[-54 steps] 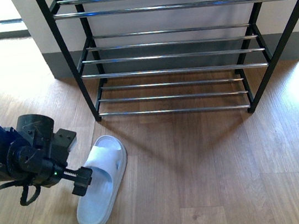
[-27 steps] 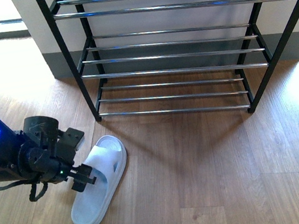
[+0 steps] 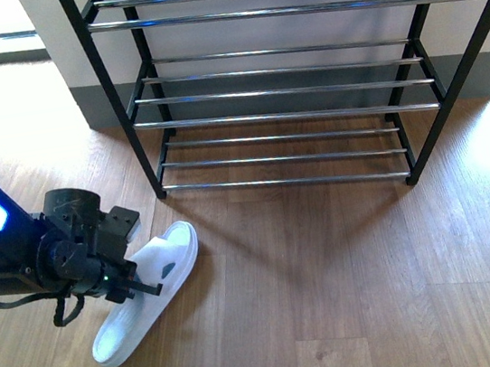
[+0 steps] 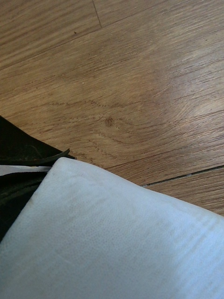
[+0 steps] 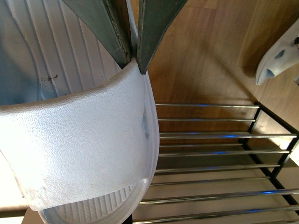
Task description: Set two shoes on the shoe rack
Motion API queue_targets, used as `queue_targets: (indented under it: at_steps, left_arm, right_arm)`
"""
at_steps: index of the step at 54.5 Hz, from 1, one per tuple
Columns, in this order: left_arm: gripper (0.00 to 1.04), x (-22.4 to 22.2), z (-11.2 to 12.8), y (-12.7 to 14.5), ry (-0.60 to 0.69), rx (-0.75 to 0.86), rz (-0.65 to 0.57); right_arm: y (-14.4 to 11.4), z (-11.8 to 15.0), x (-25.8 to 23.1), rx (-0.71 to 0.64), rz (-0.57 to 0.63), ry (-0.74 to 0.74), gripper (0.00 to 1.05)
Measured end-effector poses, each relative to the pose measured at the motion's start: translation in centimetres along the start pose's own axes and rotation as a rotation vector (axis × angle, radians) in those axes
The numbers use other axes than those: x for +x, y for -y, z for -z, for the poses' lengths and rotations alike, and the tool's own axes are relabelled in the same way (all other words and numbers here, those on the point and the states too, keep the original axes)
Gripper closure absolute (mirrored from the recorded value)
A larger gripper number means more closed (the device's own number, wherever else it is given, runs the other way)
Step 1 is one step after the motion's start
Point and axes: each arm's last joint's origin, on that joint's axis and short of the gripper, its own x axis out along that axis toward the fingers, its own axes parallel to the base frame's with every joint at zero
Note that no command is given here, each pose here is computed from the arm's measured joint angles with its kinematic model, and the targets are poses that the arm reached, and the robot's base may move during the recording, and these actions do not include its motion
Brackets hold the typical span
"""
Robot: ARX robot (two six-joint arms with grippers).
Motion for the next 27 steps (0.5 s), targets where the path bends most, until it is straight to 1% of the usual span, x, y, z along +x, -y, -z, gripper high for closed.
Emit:
queue_targets:
  at_steps: [13,20,25,27]
  left_arm:
    - [1.03,-0.2,0.2,0.1,0.013,-0.037,0.010]
    - [1.03,-0.5,0.2,0.4,0.020,-0.059,0.052]
    - [0.85,-1.0,0.1,0.8,0.049,-0.089,0.141]
    - [0.77,-1.1,0.0,1.1,0.054,-0.095,0.167]
  right_arm:
    - [0.0,0.0,0.0,0.000,0.000,0.000,1.03]
    - [0.0,0.0,0.0,0.000,0.000,0.000,1.03]
    - [0.0,0.0,0.0,0.000,0.000,0.000,1.03]
    - [0.0,0.0,0.0,0.000,0.000,0.000,1.03]
